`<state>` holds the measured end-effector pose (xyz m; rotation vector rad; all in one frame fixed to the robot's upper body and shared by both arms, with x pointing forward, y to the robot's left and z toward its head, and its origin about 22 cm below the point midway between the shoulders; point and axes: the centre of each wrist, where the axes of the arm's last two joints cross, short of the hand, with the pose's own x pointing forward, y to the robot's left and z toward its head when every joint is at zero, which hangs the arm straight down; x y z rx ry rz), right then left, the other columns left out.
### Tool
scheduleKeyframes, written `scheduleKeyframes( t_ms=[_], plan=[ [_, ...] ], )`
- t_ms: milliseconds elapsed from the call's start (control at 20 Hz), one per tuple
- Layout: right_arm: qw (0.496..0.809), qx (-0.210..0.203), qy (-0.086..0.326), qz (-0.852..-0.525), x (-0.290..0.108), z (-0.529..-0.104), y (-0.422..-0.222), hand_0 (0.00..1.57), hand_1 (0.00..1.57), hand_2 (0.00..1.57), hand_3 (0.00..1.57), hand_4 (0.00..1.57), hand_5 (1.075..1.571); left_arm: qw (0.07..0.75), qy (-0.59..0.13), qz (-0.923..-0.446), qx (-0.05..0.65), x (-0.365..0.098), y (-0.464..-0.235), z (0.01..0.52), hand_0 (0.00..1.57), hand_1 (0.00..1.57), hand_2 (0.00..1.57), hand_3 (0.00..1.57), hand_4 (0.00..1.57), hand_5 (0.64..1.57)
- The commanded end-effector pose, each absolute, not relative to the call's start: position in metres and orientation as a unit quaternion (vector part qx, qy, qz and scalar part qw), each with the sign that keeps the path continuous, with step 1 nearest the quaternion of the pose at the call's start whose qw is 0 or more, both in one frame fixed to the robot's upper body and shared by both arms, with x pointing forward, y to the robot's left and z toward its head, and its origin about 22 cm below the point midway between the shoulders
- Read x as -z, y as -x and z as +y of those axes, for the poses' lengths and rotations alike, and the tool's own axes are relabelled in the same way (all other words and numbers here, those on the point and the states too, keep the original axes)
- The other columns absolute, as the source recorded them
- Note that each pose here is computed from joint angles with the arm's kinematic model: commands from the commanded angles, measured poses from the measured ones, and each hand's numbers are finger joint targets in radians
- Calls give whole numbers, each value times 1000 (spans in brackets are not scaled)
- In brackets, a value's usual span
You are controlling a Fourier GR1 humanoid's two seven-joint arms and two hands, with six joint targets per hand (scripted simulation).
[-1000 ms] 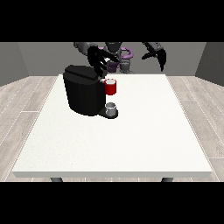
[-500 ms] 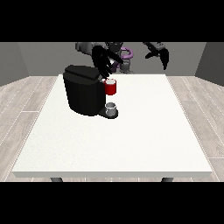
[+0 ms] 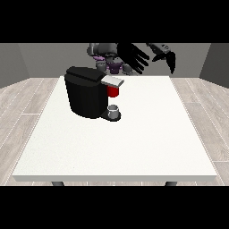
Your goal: Insert the coffee pod into the coffee machine and close the lid
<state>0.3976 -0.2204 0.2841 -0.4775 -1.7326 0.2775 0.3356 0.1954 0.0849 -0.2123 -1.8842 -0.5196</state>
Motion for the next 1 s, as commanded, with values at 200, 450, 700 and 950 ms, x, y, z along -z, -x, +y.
scheduleKeyframes(
  t_ms=[200,450,700,950],
  plan=[
    [516,-145,138,-833,-315,-171,-402,0,0,0,0,0,1571,520,96,-817,230,-113,-344,190,0,0,0,0,203,1571],
    [519,-151,115,-834,-292,-154,-412,0,0,0,0,98,1571,538,93,-808,222,-100,-336,199,0,0,0,0,272,1571],
    [504,-155,101,-843,-295,-145,-421,0,0,0,0,0,1571,529,97,-810,234,-102,-331,189,0,0,0,0,341,1571],
    [475,-186,46,-859,-242,-116,-411,0,0,0,0,172,1571,561,86,-798,201,-74,-323,223,0,0,0,0,246,1571]
  ],
)
